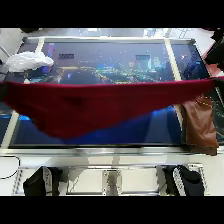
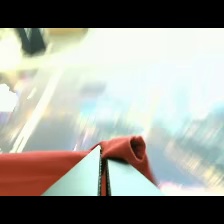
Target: Fold the shirts.
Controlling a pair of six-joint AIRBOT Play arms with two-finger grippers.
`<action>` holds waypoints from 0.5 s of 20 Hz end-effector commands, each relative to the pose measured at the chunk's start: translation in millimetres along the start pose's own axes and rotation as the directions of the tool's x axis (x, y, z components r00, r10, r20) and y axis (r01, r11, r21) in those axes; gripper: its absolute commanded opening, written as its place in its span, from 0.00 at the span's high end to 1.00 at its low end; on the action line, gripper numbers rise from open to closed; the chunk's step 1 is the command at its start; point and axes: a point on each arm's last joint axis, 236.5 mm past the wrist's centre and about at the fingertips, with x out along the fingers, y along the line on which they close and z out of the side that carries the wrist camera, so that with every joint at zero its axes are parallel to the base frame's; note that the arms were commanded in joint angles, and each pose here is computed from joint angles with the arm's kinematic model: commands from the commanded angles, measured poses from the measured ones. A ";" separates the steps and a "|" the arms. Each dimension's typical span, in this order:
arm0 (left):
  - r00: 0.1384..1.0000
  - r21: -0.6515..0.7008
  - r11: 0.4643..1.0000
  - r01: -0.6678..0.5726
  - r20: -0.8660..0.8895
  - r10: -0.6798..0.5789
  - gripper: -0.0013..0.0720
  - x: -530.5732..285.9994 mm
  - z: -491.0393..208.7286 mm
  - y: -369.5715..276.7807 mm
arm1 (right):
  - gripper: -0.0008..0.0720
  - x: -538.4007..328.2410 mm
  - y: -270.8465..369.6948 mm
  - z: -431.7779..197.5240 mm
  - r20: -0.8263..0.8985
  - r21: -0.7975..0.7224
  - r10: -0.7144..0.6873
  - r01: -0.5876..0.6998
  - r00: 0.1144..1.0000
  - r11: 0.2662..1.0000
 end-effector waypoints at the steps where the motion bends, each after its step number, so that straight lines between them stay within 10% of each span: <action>1: 0.986 0.152 0.978 -0.145 0.108 0.130 0.97 -43.7 69.9 -10.6 | 0.98 -35.6 -8.4 59.5 0.116 -0.140 -0.118 0.133 0.986 0.981; 7: 0.952 -0.006 0.989 0.150 -0.269 -0.146 0.97 86.1 31.4 24.0 | 0.98 129.0 -74.9 -0.5 -0.252 0.000 -0.064 0.066 0.966 0.998; 10: 0.844 0.055 0.990 0.133 -0.530 -0.084 0.96 180.5 -43.3 44.1 | 0.98 206.4 -109.7 -69.9 -0.455 0.101 -0.006 0.059 0.890 0.993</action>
